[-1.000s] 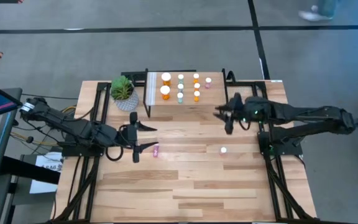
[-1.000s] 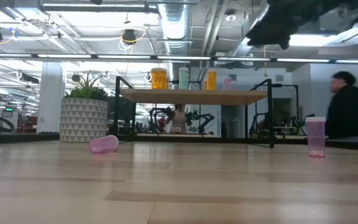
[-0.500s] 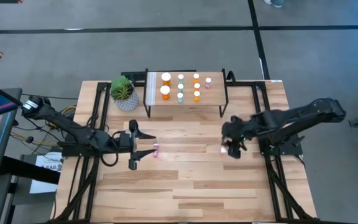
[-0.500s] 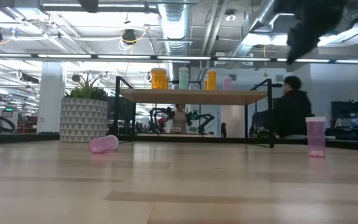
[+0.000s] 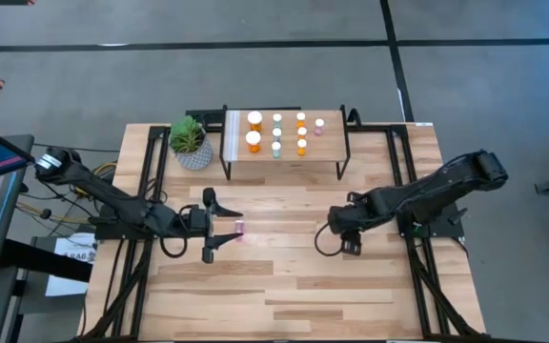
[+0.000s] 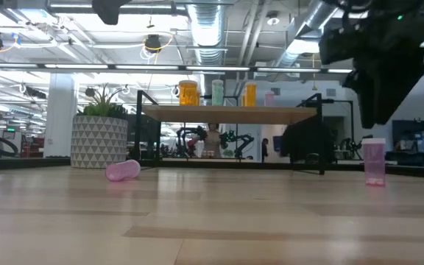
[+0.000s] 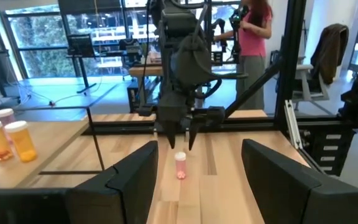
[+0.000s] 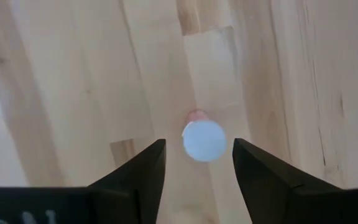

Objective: Pick and place medicine bottles onto shelf by color
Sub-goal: Put the pink pill bottle on the shelf aligned with the other pink pill bottle

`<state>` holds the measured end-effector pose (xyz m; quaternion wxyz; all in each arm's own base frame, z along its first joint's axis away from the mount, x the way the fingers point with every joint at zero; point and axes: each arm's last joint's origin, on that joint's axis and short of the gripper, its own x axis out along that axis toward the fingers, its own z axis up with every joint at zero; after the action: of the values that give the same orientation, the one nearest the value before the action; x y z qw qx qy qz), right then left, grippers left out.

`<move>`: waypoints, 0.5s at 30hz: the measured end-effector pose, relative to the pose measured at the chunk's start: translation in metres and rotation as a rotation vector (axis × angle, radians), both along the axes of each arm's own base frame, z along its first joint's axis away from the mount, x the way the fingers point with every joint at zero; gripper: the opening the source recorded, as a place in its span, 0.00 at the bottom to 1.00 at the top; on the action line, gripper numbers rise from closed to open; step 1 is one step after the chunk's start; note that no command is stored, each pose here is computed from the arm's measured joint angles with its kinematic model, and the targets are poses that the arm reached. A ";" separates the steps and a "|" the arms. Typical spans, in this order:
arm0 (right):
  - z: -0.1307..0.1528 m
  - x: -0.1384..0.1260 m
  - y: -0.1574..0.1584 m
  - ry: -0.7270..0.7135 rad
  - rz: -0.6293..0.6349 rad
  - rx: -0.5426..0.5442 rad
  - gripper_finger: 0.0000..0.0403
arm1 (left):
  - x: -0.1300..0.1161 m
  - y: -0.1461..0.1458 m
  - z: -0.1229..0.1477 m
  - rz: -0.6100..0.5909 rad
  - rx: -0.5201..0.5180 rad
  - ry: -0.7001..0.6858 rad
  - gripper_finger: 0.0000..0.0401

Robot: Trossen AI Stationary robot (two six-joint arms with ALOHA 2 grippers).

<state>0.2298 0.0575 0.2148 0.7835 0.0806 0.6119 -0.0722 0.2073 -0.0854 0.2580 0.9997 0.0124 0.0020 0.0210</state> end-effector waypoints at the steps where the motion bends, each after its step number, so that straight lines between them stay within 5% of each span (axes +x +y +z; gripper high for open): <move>1: -0.003 0.002 -0.001 0.009 -0.005 -0.003 0.52 | 0.001 0.000 -0.001 0.000 0.002 0.003 0.55; 15: -0.027 0.014 -0.006 0.118 -0.033 0.000 0.53 | 0.002 -0.001 -0.002 -0.001 -0.001 0.008 0.55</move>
<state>0.2440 0.0514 0.1877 0.7447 0.0862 0.6557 -0.0896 0.2091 -0.0863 0.2556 0.9997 0.0121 0.0062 0.0205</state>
